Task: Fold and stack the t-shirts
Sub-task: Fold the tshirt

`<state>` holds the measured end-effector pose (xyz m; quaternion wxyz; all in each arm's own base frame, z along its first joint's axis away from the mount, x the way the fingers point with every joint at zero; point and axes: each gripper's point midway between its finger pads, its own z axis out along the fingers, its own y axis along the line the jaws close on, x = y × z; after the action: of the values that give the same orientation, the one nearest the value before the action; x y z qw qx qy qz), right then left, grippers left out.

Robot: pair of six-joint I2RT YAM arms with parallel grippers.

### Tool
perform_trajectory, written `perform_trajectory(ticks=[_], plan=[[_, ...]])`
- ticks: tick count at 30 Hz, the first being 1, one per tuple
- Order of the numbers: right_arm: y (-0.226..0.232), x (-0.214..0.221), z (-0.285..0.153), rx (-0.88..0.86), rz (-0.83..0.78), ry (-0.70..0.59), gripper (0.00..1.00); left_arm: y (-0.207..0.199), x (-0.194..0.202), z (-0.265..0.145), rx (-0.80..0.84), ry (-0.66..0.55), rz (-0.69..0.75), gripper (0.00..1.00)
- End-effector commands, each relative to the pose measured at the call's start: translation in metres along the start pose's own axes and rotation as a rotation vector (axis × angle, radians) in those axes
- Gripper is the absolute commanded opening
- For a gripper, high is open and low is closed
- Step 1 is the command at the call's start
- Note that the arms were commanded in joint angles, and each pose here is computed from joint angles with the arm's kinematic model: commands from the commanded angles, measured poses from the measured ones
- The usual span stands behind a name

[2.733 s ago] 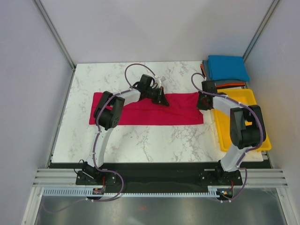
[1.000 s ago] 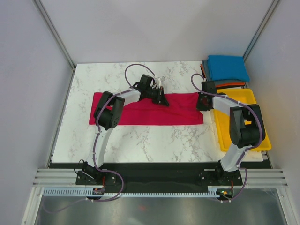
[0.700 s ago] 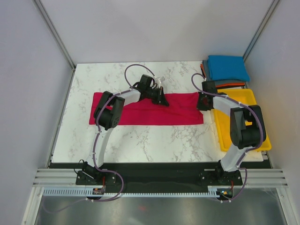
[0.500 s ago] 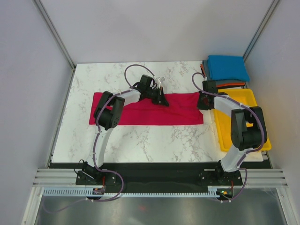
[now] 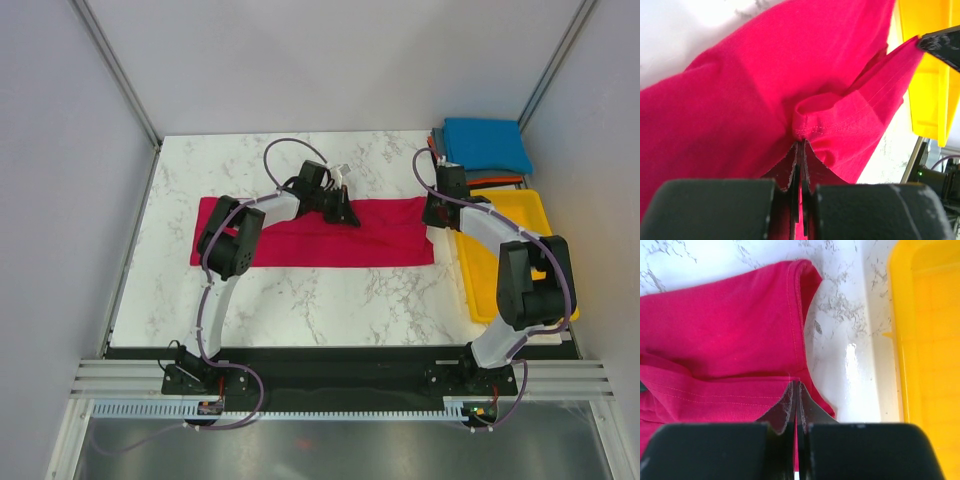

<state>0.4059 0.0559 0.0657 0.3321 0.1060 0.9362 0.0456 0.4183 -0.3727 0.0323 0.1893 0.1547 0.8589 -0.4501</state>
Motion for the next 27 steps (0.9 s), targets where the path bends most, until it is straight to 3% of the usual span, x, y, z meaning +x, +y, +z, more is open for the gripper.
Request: perform_trajectory(ticks=[1, 12, 27], plan=[[-0.002, -0.023, -0.009, 0.004, -0.004, -0.102, 0.00, -0.021, -0.020, -0.015, -0.028, -0.074, -0.019, 0.02], [-0.008, -0.024, -0.011, 0.034, -0.015, -0.133, 0.00, -0.017, -0.019, -0.023, -0.087, -0.116, -0.071, 0.02], [0.005, -0.038, -0.011, -0.052, -0.025, -0.234, 0.00, -0.014, -0.019, -0.034, -0.149, -0.159, -0.082, 0.02]])
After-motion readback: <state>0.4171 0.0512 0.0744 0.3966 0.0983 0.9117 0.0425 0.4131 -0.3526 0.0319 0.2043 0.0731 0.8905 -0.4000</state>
